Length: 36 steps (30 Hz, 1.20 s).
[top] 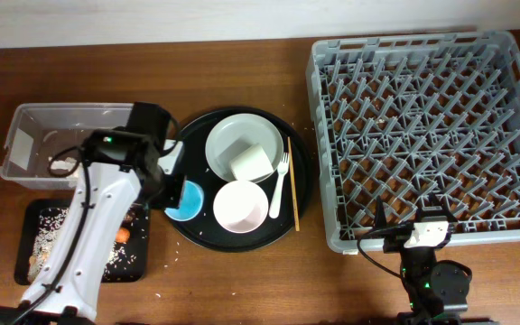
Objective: Sort waste into correct bins and load items into the dishwasher rack
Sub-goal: 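Grasp the blue cup with the left gripper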
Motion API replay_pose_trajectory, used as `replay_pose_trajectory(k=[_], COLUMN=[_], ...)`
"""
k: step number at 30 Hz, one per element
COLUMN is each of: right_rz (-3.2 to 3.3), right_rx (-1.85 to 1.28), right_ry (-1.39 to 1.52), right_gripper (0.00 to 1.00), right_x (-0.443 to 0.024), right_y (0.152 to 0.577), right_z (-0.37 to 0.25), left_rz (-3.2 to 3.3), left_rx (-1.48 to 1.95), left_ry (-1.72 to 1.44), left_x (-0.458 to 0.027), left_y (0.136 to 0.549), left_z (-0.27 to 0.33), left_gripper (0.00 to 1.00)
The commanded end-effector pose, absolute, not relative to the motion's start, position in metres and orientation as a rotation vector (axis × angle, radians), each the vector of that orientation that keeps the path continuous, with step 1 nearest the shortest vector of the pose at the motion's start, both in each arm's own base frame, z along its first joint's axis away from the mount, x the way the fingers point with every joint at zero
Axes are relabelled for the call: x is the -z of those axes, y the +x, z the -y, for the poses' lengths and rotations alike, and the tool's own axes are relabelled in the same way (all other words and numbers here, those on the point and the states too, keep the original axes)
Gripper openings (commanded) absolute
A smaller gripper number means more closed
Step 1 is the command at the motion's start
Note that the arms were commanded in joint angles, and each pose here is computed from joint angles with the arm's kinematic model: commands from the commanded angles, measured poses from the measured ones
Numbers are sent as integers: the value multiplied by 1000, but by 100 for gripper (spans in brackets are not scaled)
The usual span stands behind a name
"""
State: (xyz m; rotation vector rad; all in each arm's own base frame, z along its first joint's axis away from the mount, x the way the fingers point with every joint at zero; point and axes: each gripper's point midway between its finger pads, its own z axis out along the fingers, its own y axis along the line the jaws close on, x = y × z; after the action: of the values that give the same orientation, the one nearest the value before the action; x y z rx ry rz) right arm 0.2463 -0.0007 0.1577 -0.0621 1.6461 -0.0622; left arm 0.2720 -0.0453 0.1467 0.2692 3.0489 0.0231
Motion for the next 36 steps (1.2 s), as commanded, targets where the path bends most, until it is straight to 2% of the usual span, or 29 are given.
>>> replay_pose_trajectory(k=[1, 6, 13, 14, 18, 19, 21, 24, 25, 26, 27, 29, 30, 31, 32, 34, 35, 36], right_rz=[-1651, -1651, -1651, -1651, -1651, -1651, -1651, -1651, -1651, -1651, -1651, -1651, -1651, -1651, -1651, -1651, -1651, -1651], right_rx=[61, 61, 61, 61, 61, 61, 61, 61, 61, 61, 61, 61, 61, 61, 61, 61, 61, 61], right_ry=[-51, -51, -51, -51, -51, -51, -51, -51, -51, -51, -51, -51, -51, -51, -51, -51, -51, -51], right_gripper=[99, 99, 99, 99, 99, 99, 99, 99, 99, 99, 99, 99, 99, 99, 99, 99, 99, 99], right_x=[-155, -155, -155, -155, -155, -155, -155, -155, -155, -155, -155, -155, -155, -155, -155, -155, -155, -155], right_y=[246, 246, 246, 246, 246, 246, 246, 246, 246, 246, 246, 246, 246, 246, 246, 246, 246, 246], right_z=[2, 2, 2, 2, 2, 2, 2, 2, 2, 2, 2, 2, 2, 2, 2, 2, 2, 2], left_rz=[-3089, -3229, -3179, -3177, -3158, -3146, -3129, -3100, -3088, -3084, -3072, -3066, -3066, -3065, -3061, -3060, -3070, -3072], left_rx=[-31, -49, -40, -34, 4, 5, 5, -1, 1, 1, 3, 4, 4, 3, 4, 7, 7, 7], left_ry=[199, 212, 208, 208, 206, 205, 204, 202, 201, 201, 200, 200, 200, 199, 199, 192, 117, 107], left_x=[-140, -95, -90, -90, -90, -90, -90, -90, -91, -91, -91, -91, -91, -91, -91, -90, -88, -85], left_y=[276, 283, 298, 299, 303, 306, 311, 318, 320, 322, 325, 326, 326, 326, 327, 328, 326, 325], left_z=[36, 38, 40, 41, 45, 46, 46, 46, 46, 47, 47, 47, 47, 47, 47, 48, 47, 47], left_gripper=[1, 1, 4, 14, 16, 36, 43, 46, 51, 77, 99, 99, 94, 79, 72, 46, 41, 40])
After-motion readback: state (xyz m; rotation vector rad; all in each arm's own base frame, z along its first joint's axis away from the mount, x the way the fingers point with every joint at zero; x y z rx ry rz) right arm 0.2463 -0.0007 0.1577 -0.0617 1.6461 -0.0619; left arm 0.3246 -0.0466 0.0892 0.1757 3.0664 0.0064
